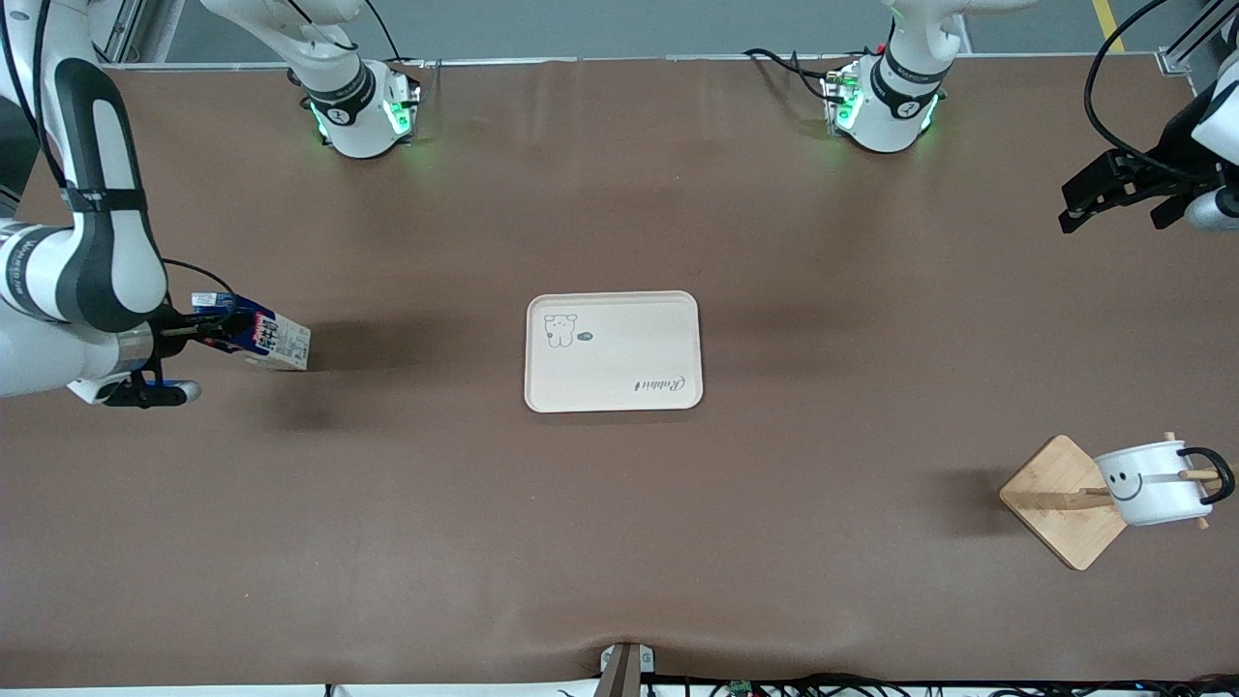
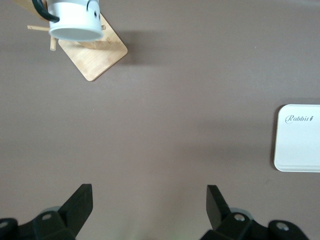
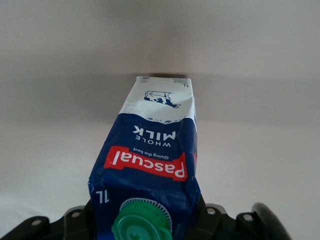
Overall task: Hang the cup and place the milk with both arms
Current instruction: 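Carry the milk carton off the tray and set it on the table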
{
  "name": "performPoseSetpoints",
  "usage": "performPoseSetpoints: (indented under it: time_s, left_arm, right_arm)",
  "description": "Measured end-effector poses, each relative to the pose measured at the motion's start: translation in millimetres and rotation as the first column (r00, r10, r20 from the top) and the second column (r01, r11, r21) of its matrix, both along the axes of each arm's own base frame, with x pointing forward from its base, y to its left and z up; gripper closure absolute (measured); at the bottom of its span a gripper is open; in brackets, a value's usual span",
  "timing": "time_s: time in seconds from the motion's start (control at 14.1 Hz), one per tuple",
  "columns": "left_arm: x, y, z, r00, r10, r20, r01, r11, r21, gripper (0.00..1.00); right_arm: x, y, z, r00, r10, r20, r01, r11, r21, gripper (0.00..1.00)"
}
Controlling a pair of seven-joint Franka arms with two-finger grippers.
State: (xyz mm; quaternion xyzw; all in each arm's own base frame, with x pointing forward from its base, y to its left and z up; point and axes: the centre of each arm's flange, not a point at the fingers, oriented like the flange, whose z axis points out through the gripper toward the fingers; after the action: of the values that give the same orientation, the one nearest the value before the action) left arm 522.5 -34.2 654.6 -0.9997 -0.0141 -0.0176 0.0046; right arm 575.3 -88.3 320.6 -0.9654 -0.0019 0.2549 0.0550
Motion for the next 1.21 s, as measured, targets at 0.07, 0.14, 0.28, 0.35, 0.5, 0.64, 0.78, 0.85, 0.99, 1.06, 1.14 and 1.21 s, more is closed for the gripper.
performPoseSetpoints:
  time_s: [0.07, 0.14, 0.28, 0.35, 0.5, 0.64, 0.78, 0.85, 0.99, 1.06, 1.14, 1.21]
  left_arm:
    - [1, -2, 0, 1.000, -0.003, 0.006, 0.003, 1.000, 0.000, 0.00]
    - [1, -4, 0, 1.000, -0.005, 0.011, 0.005, 1.000, -0.001, 0.00]
    - [1, -6, 0, 1.000, -0.008, 0.012, 0.008, 1.000, -0.001, 0.00]
    - [1, -6, -1, 1.000, -0.008, 0.012, 0.008, 1.000, -0.001, 0.00]
    - [1, -6, -2, 1.000, -0.008, 0.010, 0.008, 1.000, -0.001, 0.00]
    - [1, -6, -2, 1.000, -0.008, 0.008, 0.008, 1.000, 0.000, 0.00]
    - [1, -5, -4, 1.000, -0.007, 0.005, 0.007, 1.000, 0.000, 0.00]
    - [1, -5, -4, 1.000, -0.007, 0.004, 0.007, 1.000, 0.000, 0.00]
    - [1, -5, -5, 1.000, -0.006, 0.004, 0.006, 1.000, 0.000, 0.00]
    - [2, -5, -5, 1.000, -0.006, 0.004, 0.006, 1.000, 0.000, 0.00]
    - [2, -5, -5, 1.000, -0.005, 0.003, 0.005, 1.000, 0.000, 0.00]
    - [2, -4, -5, 1.000, -0.005, 0.003, 0.005, 1.000, 0.000, 0.00]
  right_arm:
    - [-4, 2, -8, 1.000, 0.002, -0.004, -0.002, 1.000, 0.001, 0.31]
    - [-7, 2, -13, 1.000, 0.003, -0.011, -0.003, 1.000, 0.001, 0.31]
    - [-9, 2, -12, 1.000, 0.002, -0.006, -0.002, 1.000, 0.000, 0.31]
    - [-10, 1, -12, 1.000, 0.001, -0.005, -0.001, 1.000, 0.000, 0.31]
    - [-10, 1, -12, 1.000, 0.000, -0.006, 0.000, 1.000, 0.000, 0.31]
    - [-10, 1, -13, 1.000, 0.008, -0.007, -0.008, 1.000, 0.005, 0.17]
    - [-10, 2, -13, 0.999, 0.047, -0.002, -0.047, 0.999, 0.027, 0.00]
    - [-9, 2, -11, 0.998, 0.058, 0.004, -0.058, 0.998, 0.032, 0.00]
    - [-1, 1, 2, 0.997, 0.067, 0.035, -0.069, 0.997, 0.029, 0.00]
    - [7, 0, 15, 0.996, 0.070, 0.059, -0.071, 0.997, 0.024, 0.00]
    - [14, -1, 32, 0.994, 0.072, 0.080, -0.073, 0.997, 0.019, 0.00]
    - [20, -2, 49, 0.993, 0.072, 0.098, -0.073, 0.997, 0.016, 0.00]
